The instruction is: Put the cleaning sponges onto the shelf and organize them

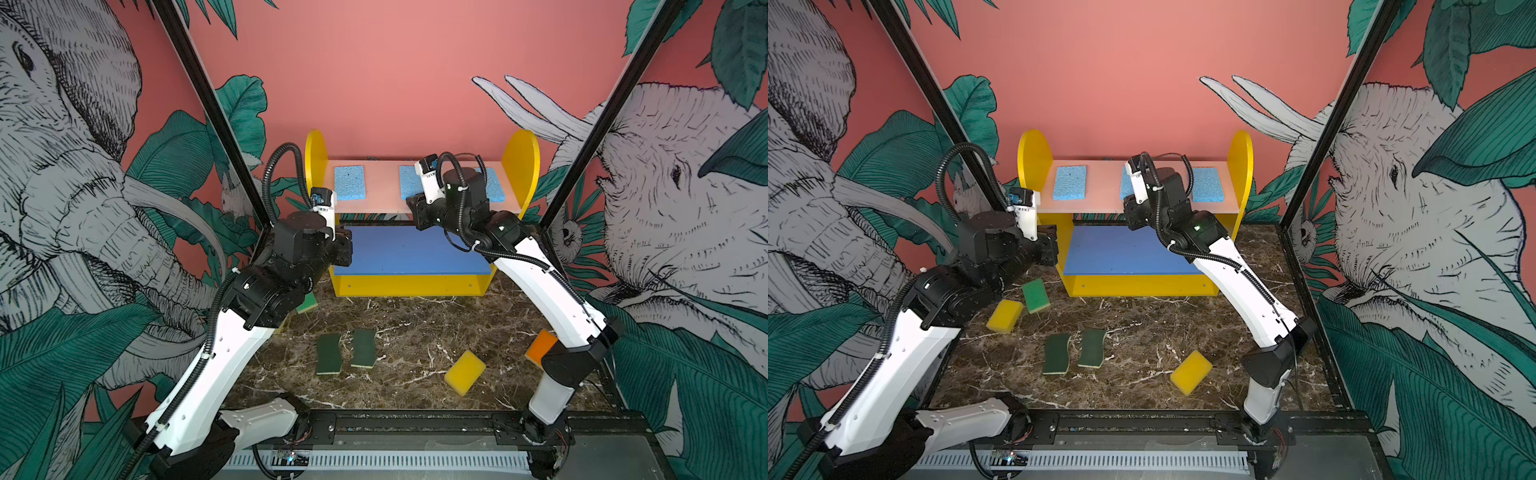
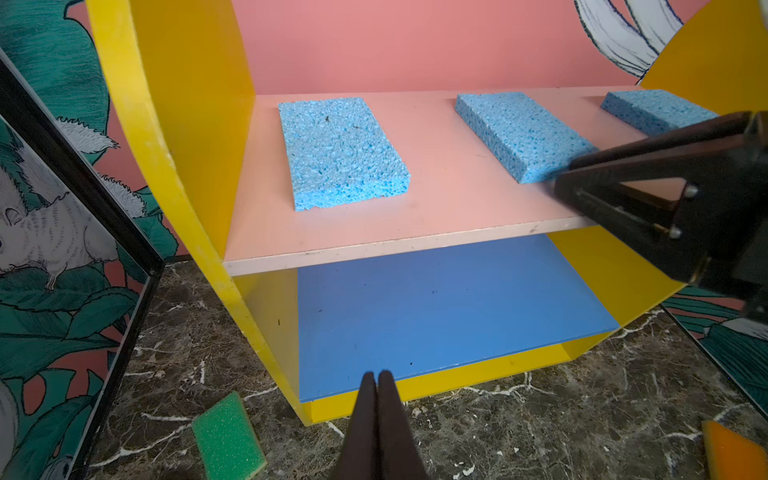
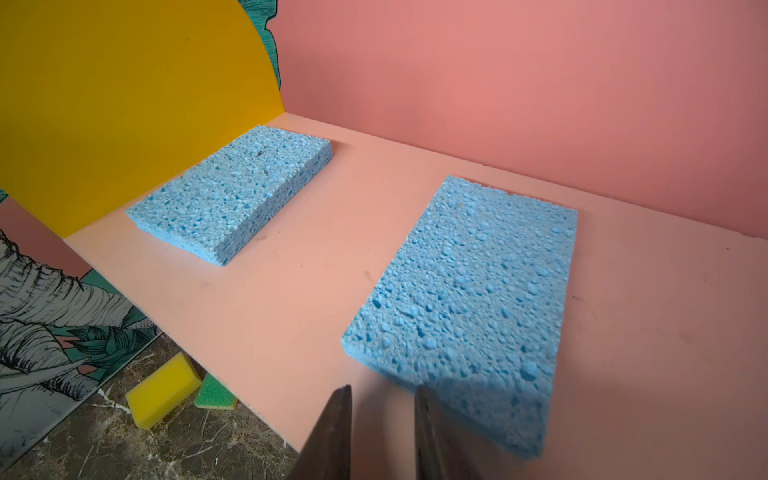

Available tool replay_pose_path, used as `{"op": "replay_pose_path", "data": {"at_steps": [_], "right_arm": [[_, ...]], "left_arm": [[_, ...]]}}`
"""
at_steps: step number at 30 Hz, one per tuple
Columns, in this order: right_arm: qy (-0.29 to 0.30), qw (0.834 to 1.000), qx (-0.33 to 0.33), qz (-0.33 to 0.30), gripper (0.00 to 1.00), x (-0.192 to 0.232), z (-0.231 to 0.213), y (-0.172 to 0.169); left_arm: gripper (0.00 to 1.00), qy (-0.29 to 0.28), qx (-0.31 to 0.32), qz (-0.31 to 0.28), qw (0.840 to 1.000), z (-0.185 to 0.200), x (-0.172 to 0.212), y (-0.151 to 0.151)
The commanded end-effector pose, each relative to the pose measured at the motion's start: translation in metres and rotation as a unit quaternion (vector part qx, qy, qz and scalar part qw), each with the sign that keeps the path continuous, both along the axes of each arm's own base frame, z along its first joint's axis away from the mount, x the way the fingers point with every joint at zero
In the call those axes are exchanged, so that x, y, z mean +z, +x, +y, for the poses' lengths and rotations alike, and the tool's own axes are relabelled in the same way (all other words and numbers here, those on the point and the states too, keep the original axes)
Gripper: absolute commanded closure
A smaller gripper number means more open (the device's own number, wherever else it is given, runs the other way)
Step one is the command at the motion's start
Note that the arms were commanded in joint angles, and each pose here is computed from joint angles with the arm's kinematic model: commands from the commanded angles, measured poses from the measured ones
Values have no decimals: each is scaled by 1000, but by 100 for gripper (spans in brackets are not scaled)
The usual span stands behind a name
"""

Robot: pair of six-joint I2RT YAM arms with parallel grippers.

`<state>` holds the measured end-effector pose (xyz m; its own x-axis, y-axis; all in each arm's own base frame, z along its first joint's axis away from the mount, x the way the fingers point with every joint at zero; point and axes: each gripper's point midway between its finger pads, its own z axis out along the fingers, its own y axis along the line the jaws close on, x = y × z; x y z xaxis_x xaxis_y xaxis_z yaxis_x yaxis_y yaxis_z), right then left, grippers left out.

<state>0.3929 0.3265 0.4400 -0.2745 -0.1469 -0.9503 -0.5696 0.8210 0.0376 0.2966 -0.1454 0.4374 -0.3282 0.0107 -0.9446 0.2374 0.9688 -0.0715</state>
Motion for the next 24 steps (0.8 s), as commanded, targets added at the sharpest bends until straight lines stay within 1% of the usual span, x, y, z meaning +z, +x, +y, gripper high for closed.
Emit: {"op": "replay_pose_path", "data": {"at_steps": [1, 2, 3, 5, 6, 7, 9, 11, 14, 15, 16, 19, 20, 22, 24], "right_arm": [[10, 999, -3, -39, 65, 31, -10, -20], [8, 999, -5, -42, 63, 33, -12, -24], [9, 999, -6, -46, 61, 36, -15, -28], [12, 998, -12, -53, 60, 42, -24, -36], [7, 998, -15, -52, 59, 39, -25, -37], [16, 998, -20, -64, 56, 51, -36, -47], [15, 997, -24, -68, 51, 53, -45, -55], [11, 997, -28, -69, 47, 52, -54, -64], [-12, 997, -38, -63, 39, 43, -71, -75], [-26, 997, -46, -58, 32, 36, -77, -78], [-43, 996, -55, -54, 23, 28, -84, -78], [-84, 994, -69, -30, 6, 1, -98, -83], [-94, 993, -67, -21, 3, -7, -100, -86], [-117, 992, -52, 9, 1, -29, -102, -93], [-134, 989, -53, 32, 1, -45, -108, -98]], "left_arm": [[97, 3, 26, -7, 1000, 15, 4, -4], [92, 7, 31, -7, 999, 18, 4, -5], [83, 13, 36, -6, 999, 21, 4, -6], [61, 22, 48, -3, 999, 27, 4, -7], [55, 28, 54, -1, 998, 31, 3, -8], [52, 33, 59, -1, 998, 34, 4, -9], [46, 40, 68, 1, 997, 40, 2, -12], [42, 52, 80, 9, 995, 47, -3, -16], [38, 72, 100, 34, 992, 59, -18, -22], [37, 77, 109, 44, 990, 63, -25, -23], [34, 82, 115, 56, 988, 65, -32, -24], [29, 98, 130, 98, 982, 70, -61, -27], [27, 101, 137, 109, 979, 72, -69, -27], [21, 104, 141, 136, 975, 75, -88, -28], [20, 92, 143, 157, 973, 77, -102, -29]]}}
